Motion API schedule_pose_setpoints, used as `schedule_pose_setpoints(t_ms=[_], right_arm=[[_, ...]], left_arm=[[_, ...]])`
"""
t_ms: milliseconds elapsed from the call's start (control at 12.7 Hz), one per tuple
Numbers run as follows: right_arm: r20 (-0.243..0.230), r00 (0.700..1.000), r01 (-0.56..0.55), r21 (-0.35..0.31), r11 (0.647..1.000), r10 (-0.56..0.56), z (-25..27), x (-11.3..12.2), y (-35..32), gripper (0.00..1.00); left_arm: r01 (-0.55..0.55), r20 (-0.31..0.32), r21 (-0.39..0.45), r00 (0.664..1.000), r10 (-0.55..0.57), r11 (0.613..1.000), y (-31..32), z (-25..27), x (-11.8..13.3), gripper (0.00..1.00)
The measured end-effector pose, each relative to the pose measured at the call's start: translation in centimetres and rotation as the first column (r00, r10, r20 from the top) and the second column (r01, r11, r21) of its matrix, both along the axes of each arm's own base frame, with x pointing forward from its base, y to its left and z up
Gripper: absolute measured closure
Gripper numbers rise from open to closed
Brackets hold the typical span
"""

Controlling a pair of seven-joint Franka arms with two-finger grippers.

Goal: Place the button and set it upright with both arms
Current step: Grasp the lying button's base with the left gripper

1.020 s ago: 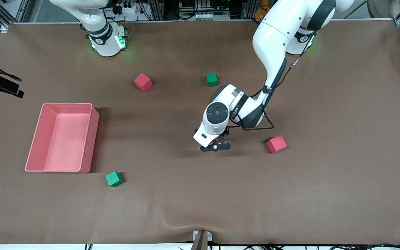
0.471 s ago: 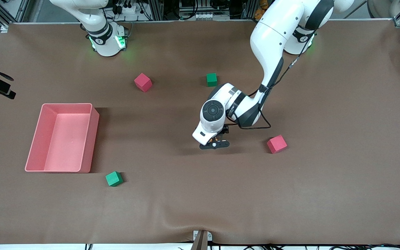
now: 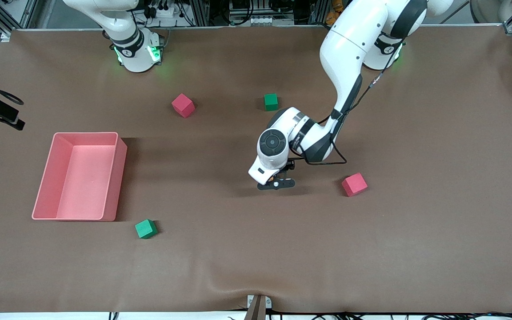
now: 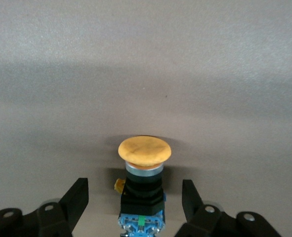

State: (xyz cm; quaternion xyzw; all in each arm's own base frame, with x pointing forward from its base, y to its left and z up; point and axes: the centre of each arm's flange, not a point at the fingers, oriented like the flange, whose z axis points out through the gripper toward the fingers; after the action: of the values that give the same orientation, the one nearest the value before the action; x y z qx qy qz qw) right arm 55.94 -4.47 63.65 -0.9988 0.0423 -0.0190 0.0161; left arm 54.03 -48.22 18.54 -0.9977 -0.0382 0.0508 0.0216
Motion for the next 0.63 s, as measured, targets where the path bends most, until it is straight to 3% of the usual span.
schedule_pose_setpoints(t_ms=[235,628], right_arm=[[0.003,1.000,-0.006,0.000,1.000,0.006,0.05,0.05,0.31,0.00],[0.001,1.000,-0.005,0.000,1.000,0.005,0.03,0.02,0.31,0.00]], left_arm=[[0.003,-0.002,0.002,1.000,-0.003,1.000,-0.10,-0.11,-0.19,0.25],[0.005,-0.002,0.002,1.000,-0.005,1.000,-0.21,-0.10,-0.28,0.31]])
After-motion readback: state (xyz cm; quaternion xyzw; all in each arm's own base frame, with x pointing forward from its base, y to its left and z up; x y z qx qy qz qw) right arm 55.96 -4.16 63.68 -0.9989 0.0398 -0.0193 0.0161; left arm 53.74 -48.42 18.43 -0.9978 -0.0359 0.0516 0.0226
